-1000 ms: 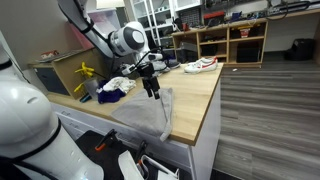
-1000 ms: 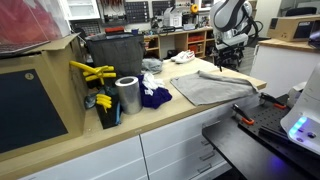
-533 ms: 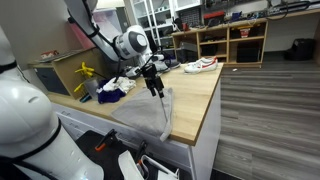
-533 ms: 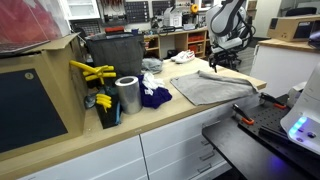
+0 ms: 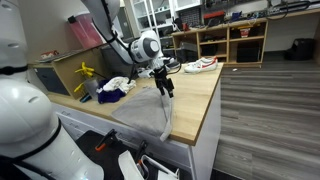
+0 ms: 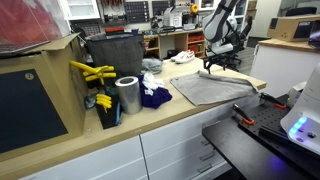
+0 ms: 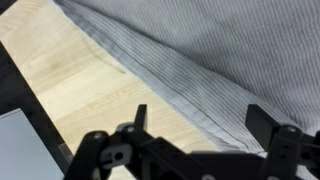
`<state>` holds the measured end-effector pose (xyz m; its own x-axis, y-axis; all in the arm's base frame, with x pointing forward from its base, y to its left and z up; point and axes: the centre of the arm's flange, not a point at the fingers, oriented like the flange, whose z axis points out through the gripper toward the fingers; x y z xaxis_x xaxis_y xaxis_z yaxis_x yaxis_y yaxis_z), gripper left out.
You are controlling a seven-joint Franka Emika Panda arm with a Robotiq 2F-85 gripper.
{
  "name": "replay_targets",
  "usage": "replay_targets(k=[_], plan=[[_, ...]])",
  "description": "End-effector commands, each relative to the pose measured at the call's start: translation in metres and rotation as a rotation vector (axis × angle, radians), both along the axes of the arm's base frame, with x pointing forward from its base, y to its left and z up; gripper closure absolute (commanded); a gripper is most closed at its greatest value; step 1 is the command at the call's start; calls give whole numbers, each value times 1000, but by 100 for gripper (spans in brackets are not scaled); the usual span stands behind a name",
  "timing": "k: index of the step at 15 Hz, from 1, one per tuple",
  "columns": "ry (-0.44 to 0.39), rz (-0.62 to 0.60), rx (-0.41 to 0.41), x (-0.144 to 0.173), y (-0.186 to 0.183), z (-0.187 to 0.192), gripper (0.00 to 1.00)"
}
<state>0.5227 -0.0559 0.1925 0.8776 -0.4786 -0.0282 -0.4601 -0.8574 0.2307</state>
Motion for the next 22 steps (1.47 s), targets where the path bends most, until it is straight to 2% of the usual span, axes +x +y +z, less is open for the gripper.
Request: replay_targets(k=[1,5,12,22], plan=[[-21,-35,37,30,-15,-9,0],[-37,-170,82,38,-20,-16,0],[-61,-258,159,46,-19,-17,0],[-39,-292,149,38,-16,-34,0]])
